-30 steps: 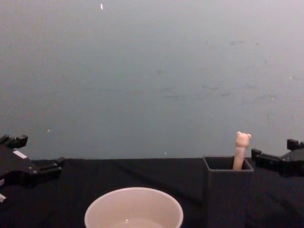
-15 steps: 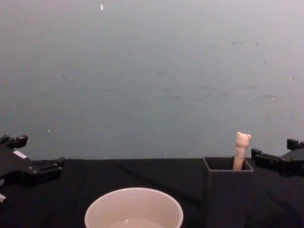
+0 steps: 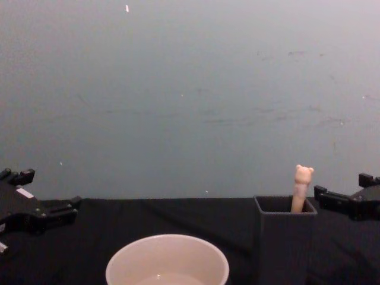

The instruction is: Pick up the stirring spoon with one hand, stir inside the cup, then place it back in its original position.

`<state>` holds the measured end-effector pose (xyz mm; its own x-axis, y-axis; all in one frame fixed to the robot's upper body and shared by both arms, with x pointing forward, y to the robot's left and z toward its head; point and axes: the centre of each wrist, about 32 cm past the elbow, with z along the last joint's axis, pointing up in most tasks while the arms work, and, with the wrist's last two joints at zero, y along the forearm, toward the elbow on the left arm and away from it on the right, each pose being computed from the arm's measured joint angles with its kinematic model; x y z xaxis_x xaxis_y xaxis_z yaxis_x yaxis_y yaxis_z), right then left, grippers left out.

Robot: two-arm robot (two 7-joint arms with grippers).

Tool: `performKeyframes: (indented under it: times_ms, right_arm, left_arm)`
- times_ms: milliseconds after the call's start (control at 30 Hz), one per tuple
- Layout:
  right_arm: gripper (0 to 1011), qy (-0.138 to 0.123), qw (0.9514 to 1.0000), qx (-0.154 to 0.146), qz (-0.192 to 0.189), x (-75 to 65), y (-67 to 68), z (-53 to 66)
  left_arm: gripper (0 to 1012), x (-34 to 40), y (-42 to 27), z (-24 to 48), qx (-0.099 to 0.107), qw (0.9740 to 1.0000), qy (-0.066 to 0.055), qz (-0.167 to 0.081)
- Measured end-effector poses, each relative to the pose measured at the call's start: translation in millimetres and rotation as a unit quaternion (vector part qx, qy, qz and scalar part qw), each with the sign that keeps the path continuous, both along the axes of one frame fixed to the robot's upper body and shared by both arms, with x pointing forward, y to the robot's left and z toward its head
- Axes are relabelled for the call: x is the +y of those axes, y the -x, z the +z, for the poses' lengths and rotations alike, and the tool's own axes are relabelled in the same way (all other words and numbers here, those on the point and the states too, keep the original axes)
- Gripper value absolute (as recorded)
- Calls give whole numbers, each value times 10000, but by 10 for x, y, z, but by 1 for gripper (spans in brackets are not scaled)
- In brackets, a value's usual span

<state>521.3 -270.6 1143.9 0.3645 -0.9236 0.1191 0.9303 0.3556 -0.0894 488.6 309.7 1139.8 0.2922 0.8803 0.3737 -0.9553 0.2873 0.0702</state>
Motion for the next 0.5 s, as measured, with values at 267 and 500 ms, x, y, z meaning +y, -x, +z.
performKeyframes:
  times_ms: [267, 500]
  right_arm:
    - [1000, 0, 10000, 0, 0, 0, 0, 0]
    - [1000, 0, 10000, 1, 0, 0, 0, 0]
  left_arm:
    - [1002, 0, 0, 0, 0, 10000, 0, 0]
    - [1001, 0, 0, 0, 0, 10000, 0, 0]
